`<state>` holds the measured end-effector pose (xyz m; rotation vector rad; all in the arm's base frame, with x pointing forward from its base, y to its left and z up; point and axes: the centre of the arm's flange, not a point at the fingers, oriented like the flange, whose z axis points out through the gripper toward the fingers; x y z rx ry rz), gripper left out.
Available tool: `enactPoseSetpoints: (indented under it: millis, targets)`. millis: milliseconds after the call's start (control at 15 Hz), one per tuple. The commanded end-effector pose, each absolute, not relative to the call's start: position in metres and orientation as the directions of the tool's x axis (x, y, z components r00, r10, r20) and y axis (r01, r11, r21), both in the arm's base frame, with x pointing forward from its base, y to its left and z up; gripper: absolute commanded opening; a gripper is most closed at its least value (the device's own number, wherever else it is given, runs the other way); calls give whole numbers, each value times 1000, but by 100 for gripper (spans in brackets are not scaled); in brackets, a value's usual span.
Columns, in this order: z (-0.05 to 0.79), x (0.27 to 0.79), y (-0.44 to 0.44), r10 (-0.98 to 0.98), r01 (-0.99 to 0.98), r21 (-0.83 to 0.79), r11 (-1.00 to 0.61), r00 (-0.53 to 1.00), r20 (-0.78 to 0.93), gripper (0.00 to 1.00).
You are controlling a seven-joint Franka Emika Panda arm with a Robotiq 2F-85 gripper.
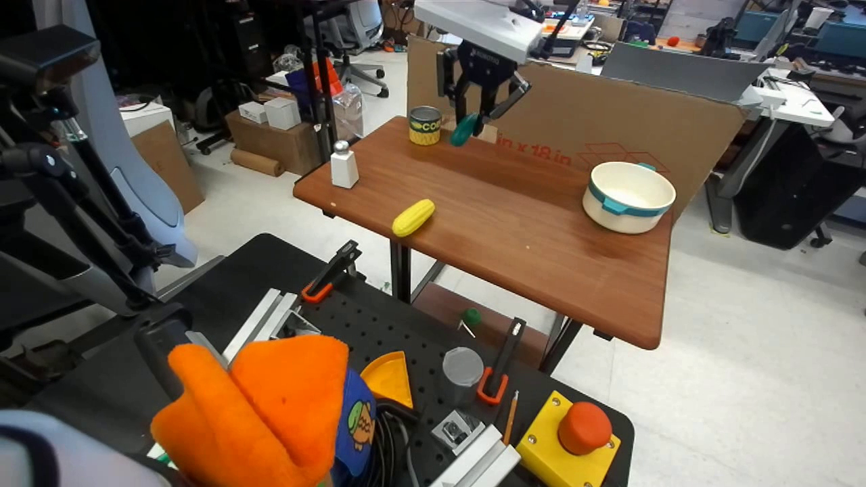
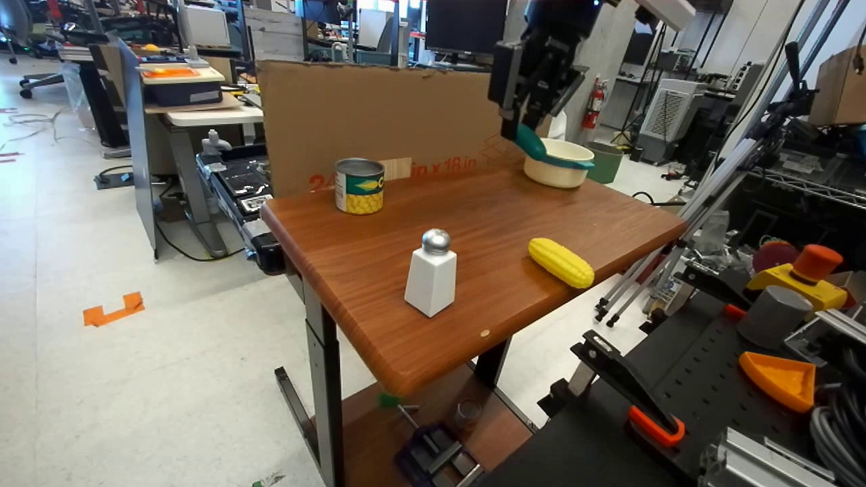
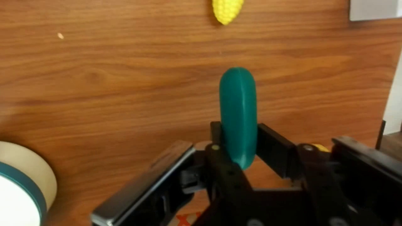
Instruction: Move the green object midway between the can and the bowl
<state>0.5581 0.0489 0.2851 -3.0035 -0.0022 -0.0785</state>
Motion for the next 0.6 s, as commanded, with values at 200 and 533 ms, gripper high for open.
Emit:
enactPoseSetpoints:
  millis: [200, 533]
  targets:
    - [268, 648, 73, -133, -118, -80, -990, 970, 204, 14]
    - [206, 665, 58, -127, -132, 18, -991, 977, 170, 14]
